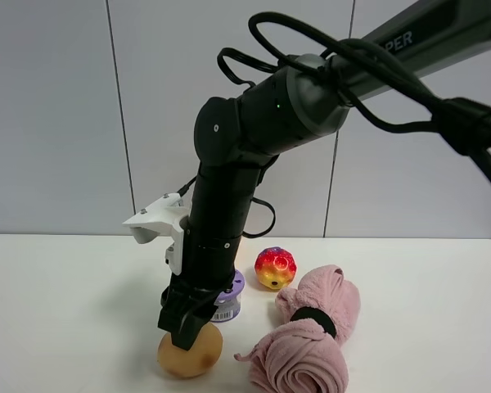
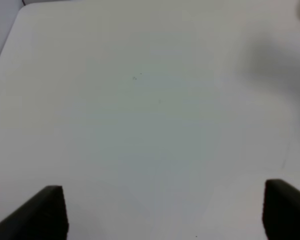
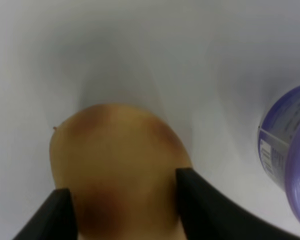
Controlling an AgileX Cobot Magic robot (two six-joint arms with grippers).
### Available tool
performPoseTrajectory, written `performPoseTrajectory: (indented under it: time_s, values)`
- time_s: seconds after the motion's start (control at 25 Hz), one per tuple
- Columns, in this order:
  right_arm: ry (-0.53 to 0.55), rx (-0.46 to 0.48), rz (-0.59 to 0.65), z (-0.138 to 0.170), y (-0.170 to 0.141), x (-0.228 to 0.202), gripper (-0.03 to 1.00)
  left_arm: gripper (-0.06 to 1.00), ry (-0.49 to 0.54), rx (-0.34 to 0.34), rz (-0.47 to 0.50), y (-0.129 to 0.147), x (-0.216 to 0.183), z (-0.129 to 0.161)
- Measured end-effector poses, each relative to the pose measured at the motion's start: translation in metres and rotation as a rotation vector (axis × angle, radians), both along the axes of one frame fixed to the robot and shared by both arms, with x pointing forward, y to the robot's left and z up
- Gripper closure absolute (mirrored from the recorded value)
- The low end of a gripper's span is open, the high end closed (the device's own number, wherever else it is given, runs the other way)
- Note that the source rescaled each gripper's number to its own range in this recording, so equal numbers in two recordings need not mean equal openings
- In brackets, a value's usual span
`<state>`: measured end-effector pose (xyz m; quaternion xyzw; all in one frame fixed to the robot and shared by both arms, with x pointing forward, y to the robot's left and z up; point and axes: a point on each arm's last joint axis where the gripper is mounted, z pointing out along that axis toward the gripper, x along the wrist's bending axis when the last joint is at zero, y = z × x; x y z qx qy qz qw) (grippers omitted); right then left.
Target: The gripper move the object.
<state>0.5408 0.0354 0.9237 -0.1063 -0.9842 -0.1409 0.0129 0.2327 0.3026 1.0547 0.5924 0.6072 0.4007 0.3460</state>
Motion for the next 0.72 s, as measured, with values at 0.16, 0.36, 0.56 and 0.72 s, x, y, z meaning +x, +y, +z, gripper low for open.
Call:
performPoseTrajectory:
  time_s: [0.16,0.36,0.56,0.72]
  values:
    - [0.000,0.000,0.000,0.000,0.000,0.000,0.34,-0.06,0.000,0.000,0.000,0.000,0.000,0.000]
    - [0.007,-0.002,-0.030,0.003,-0.001,0.000,0.25,-0.06,0.000,0.000,0.000,0.000,0.000,0.000]
    - [-0.082,0.065,-0.022,0.059,-0.007,-0.006,0.18,-0.06,0.000,0.000,0.000,0.000,0.000,0.000]
    - [-0.258,0.169,-0.039,0.137,-0.026,-0.017,0.17,-0.06,0.000,0.000,0.000,0.000,0.000,0.000]
